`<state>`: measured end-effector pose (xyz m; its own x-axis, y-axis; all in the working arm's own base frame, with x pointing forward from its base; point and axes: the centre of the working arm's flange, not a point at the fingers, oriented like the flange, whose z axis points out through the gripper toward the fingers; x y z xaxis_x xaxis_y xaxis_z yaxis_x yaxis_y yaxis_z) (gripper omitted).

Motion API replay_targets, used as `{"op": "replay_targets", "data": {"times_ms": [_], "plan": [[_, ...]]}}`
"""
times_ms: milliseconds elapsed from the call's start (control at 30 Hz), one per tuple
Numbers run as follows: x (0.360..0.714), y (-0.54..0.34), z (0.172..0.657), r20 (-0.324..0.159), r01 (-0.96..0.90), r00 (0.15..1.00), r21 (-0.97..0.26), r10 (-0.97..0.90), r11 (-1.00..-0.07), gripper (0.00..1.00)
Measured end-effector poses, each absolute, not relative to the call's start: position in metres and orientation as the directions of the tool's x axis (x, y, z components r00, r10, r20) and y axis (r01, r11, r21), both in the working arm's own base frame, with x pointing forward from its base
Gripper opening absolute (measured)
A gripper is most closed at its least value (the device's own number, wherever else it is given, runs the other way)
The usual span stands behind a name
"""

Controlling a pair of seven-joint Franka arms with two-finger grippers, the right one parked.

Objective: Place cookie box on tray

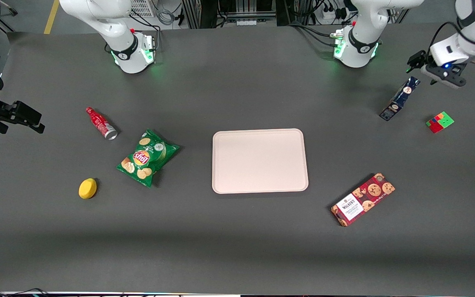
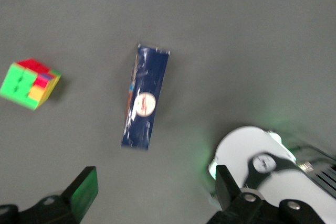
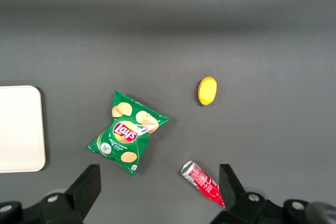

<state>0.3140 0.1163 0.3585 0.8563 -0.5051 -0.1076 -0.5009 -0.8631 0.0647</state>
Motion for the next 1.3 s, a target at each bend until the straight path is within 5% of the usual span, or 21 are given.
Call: {"op": "replay_targets", "data": {"times_ms": [500,1300], "plan": [[0.326,0.128,0.286,-0.131,-0.527,0.839,0.043,-0.528,-0.849,1.00],[0.309,0.120,0.256,-0.125,-0.529,0.838,0.057,-0.532,-0.847,1.00]]}}
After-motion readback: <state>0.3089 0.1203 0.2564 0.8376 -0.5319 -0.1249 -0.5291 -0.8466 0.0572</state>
